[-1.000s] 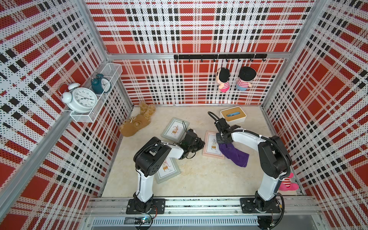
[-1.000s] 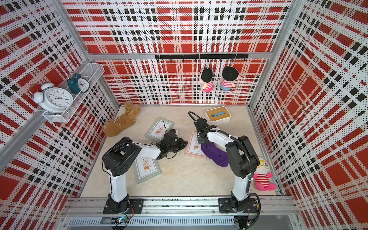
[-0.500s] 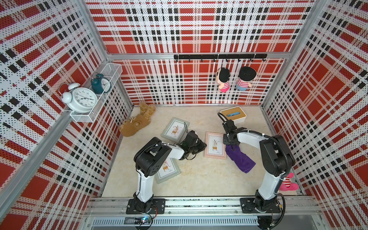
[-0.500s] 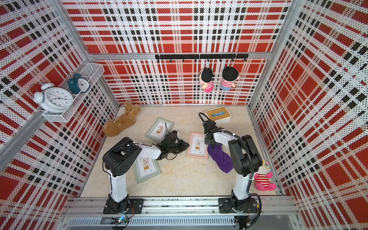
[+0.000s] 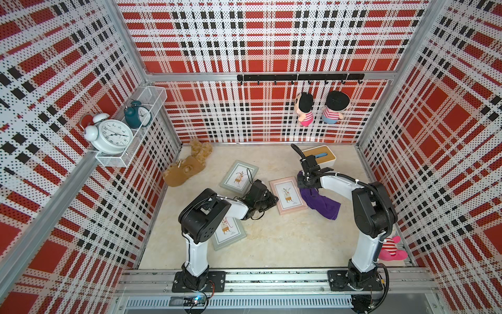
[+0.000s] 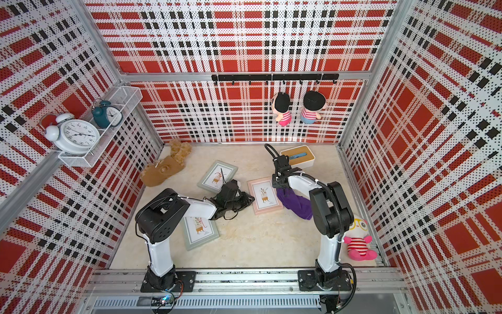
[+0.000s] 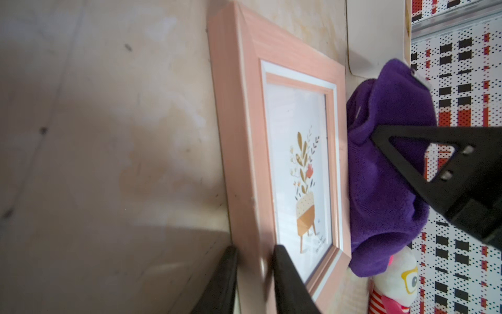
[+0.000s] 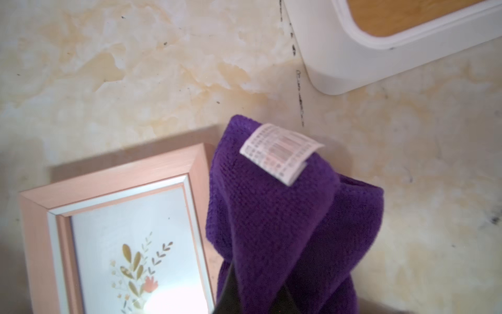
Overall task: Wipe the picture frame with a cloth
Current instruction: Wipe the dirt from the picture frame.
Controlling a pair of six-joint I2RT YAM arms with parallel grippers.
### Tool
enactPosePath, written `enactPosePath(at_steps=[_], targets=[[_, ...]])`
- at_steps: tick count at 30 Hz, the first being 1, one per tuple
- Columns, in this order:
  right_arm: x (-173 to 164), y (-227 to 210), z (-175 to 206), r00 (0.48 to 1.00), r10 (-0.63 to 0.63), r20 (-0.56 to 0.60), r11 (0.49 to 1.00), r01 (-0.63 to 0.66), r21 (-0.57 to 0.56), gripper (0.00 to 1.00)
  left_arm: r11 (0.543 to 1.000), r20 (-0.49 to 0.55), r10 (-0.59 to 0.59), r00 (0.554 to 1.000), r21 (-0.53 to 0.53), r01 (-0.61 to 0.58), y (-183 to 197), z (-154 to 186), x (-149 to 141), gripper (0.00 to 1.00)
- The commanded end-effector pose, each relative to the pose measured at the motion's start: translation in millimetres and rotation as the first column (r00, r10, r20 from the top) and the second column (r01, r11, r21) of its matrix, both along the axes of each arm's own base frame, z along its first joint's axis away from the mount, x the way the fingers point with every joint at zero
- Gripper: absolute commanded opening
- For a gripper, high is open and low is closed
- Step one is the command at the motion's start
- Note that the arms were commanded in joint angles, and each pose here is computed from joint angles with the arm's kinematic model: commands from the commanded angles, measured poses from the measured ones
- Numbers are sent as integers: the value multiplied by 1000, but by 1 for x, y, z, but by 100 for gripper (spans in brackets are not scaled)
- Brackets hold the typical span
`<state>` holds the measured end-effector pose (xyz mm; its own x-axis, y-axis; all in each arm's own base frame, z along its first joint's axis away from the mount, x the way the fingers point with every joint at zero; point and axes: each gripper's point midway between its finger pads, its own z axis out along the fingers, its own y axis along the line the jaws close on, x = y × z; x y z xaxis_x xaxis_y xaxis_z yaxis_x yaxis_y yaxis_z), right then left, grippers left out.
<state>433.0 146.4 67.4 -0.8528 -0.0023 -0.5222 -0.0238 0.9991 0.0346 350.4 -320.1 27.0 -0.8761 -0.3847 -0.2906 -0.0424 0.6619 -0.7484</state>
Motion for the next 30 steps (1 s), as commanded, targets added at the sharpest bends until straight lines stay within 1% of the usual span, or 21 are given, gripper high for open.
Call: enactPosePath(at_steps=[1,3,4,6,9,12,14,16,19,22,24,25,27,28,30], targets=[[-29,0,26,998,65,-15,998,-65,-15,0,995,-104,18,994,96,-8,16,-34,-17,24],[-55,21,20,987,150,-64,988,-148,33,0,992,-120,31,992,128,-15,21,-40,-19,23],[-67,27,15,980,177,-92,984,-174,37,0,990,-125,37,991,136,-20,23,-42,-20,22],[-88,36,1,965,212,-157,977,-209,34,0,988,-133,49,990,153,-29,27,-45,-22,21],[-103,42,-22,946,227,-233,973,-230,17,0,986,-137,60,989,165,-37,29,-47,-23,19],[-102,37,-39,939,206,-274,974,-224,-35,0,984,-145,64,987,175,-38,30,-50,-24,19],[-93,31,-43,946,179,-270,973,-210,-91,0,983,-145,67,987,179,-41,30,-50,-24,18],[-79,26,-45,953,164,-256,966,-208,-155,0,983,-147,67,987,182,-39,31,-51,-24,18],[-44,31,-47,959,169,-229,957,-215,-195,0,981,-149,59,987,190,-30,30,-53,-24,17],[-10,33,-47,970,149,-193,959,-189,-210,0,979,-146,48,988,202,-18,31,-54,-25,16],[1,37,-45,973,147,-176,962,-182,-205,0,979,-137,48,989,204,-19,32,-51,-22,16],[1,39,-45,972,152,-178,963,-186,-195,0,979,-137,47,989,204,-18,31,-51,-22,16],[-9,42,-46,967,171,-187,964,-204,-168,0,979,-135,50,990,205,-21,31,-50,-20,16],[-22,45,-49,958,198,-207,963,-229,-140,0,978,-136,51,989,207,-22,31,-50,-20,16],[-55,40,-58,940,222,-259,957,-261,-129,0,976,-143,66,988,214,-34,32,-52,-19,16]])
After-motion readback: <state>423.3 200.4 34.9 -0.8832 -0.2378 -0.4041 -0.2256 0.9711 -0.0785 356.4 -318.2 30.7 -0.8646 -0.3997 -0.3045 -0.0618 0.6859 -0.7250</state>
